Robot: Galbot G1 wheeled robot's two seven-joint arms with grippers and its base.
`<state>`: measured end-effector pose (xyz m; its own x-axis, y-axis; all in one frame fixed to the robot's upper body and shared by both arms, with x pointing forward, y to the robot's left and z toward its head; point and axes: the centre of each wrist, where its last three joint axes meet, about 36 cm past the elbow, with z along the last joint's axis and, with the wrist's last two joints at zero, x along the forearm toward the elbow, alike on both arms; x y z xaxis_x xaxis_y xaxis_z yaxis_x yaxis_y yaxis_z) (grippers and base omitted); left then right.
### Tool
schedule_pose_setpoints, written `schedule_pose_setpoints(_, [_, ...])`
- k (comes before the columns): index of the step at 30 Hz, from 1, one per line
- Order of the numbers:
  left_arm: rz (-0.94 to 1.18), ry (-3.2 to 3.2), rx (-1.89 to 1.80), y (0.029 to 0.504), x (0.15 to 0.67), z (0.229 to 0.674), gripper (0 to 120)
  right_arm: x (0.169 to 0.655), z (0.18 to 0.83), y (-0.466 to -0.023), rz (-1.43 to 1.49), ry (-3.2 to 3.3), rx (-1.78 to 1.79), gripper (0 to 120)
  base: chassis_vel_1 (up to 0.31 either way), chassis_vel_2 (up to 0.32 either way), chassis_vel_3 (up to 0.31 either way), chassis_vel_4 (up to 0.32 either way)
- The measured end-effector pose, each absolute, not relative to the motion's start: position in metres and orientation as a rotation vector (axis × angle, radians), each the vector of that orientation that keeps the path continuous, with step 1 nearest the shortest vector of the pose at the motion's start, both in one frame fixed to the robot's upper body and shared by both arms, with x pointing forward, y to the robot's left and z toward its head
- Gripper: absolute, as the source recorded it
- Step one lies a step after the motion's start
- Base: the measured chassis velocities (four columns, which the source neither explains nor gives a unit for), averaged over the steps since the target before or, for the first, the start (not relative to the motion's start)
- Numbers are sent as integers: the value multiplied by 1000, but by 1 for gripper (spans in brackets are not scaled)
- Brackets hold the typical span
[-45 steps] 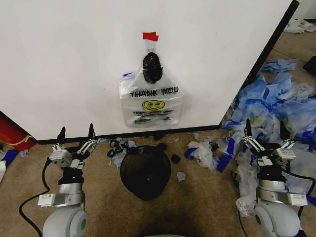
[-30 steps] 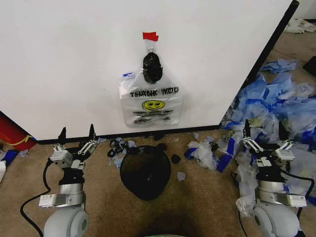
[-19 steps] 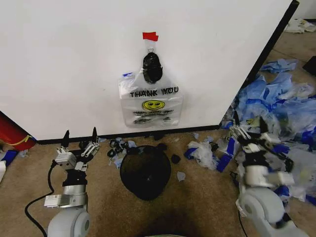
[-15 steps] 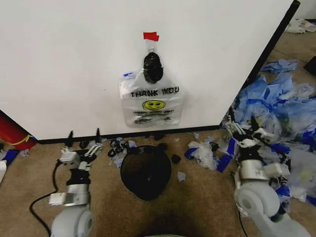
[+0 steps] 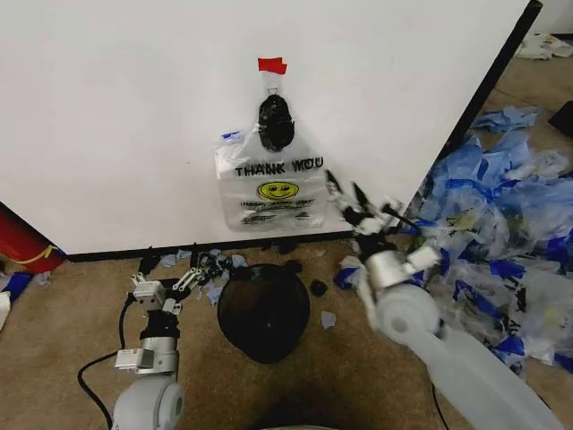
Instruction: Pick up the garbage bag from the wall and place it over the trash bin.
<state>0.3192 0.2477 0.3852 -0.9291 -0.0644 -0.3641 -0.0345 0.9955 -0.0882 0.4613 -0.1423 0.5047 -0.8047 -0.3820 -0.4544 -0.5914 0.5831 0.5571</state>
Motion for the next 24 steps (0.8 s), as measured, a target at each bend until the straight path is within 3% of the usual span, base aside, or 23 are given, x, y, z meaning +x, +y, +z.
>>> schedule_pose_setpoints(10, [-94,2755,-151,258,306,389,100,524,508,-105,1132,2502,-820,100,0,0,0,0])
schedule_pose_setpoints(24, [-110,2730,-190,252,299,390,100,550,511,-78,1169,2492,-817,99,0,0,0,0])
